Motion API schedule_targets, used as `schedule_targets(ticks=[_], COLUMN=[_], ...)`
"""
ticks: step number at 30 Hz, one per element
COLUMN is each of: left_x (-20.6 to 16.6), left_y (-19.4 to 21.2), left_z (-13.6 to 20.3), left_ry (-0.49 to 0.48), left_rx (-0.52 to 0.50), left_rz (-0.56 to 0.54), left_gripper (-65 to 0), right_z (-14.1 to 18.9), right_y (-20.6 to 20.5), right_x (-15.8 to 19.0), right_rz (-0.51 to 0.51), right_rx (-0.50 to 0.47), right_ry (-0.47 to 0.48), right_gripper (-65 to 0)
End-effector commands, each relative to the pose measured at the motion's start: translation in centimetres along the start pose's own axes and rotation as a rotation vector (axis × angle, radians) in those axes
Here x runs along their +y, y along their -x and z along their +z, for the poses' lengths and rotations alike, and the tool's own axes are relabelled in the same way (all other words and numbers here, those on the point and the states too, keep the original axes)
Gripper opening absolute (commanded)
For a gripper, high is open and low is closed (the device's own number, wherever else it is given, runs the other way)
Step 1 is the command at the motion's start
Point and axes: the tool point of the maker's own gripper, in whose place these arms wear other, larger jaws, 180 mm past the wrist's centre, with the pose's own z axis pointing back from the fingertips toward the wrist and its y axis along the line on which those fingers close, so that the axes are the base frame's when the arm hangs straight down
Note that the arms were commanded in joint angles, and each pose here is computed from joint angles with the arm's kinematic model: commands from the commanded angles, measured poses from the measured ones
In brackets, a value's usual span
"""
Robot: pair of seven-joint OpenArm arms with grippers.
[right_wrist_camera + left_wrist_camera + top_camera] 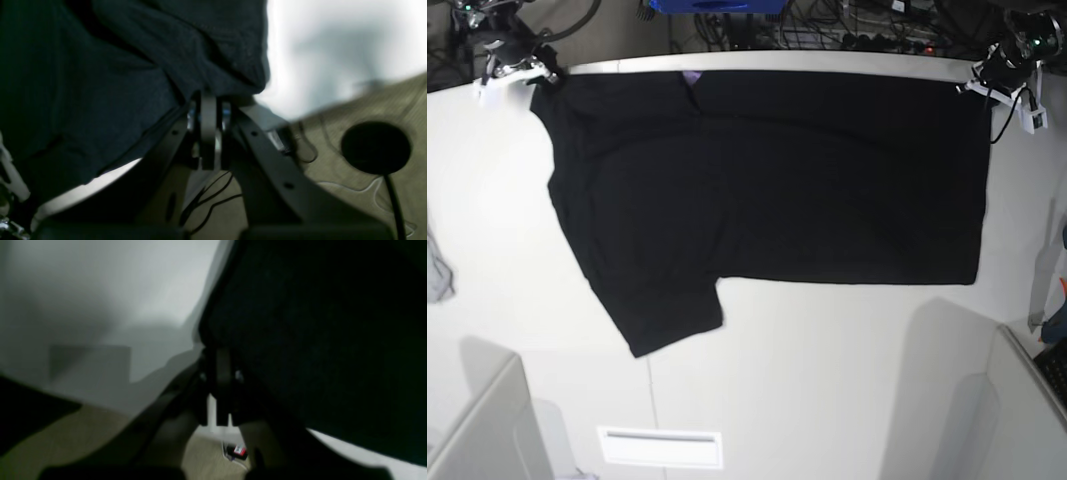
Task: Fold the T-shirt properly
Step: 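Grasp the sleeve edge with the right gripper and tuck it inward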
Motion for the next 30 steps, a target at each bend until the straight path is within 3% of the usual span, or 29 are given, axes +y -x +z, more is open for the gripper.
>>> schedule_targets(ticks=[1,8,11,12,13,14,16,19,22,26,28,30], left_x=[0.6,0.6,1.1,1.1,1.5,2.3,3.4,4.8,4.4,2.1,0.1,-1.7], left_y=[-0.9,-1.2,-1.5,-1.4,-1.4,-1.3,-1.9,-3.5,-6.8,-9.5,-10.6,-11.2], left_z=[0.6,0.6,0.8,0.8,1.0,1.3,2.0,3.4,5.3,6.6,5.9,5.1], left_ry=[-0.017,-0.018,-0.029,-0.030,-0.039,-0.057,-0.085,-0.126,-0.140,-0.113,-0.066,-0.022], left_rx=[-0.027,-0.034,-0.033,-0.032,-0.032,-0.035,-0.062,-0.122,-0.227,-0.311,-0.326,-0.321], left_rz=[-0.020,-0.019,-0.032,-0.034,-0.030,-0.020,0.001,0.016,-0.002,-0.064,-0.096,-0.132], left_gripper=[-65.0,-65.0,-64.2,-53.6,-43.3,-32.7,-18.1,-6.4,-5.6,-8.9,-19.1,-34.7], right_z=[0.5,0.4,0.9,1.2,1.7,2.2,3.0,4.0,4.4,2.3,0.3,-2.0], right_y=[-1.1,-1.3,-0.9,-1.0,-1.2,-1.4,-1.9,-3.7,-7.6,-12.7,-14.4,-16.4], right_x=[0.2,0.3,-0.3,-0.8,-1.3,-1.7,-2.1,-1.5,0.9,7.6,10.6,13.7], right_rz=[0.010,0.062,0.076,0.065,0.057,0.050,0.058,0.116,0.230,0.423,0.472,0.462], right_rx=[-0.041,-0.013,0.016,0.003,-0.012,-0.029,-0.049,-0.096,-0.183,-0.240,-0.231,-0.225], right_ry=[-0.007,-0.007,0.007,0.020,0.034,0.049,0.071,0.088,0.067,-0.066,-0.142,-0.215], right_gripper=[-65.0,-65.0,-39.2,-31.4,-28.1,-27.8,-30.0,-31.1,-31.1,-31.1,-31.2,-31.1])
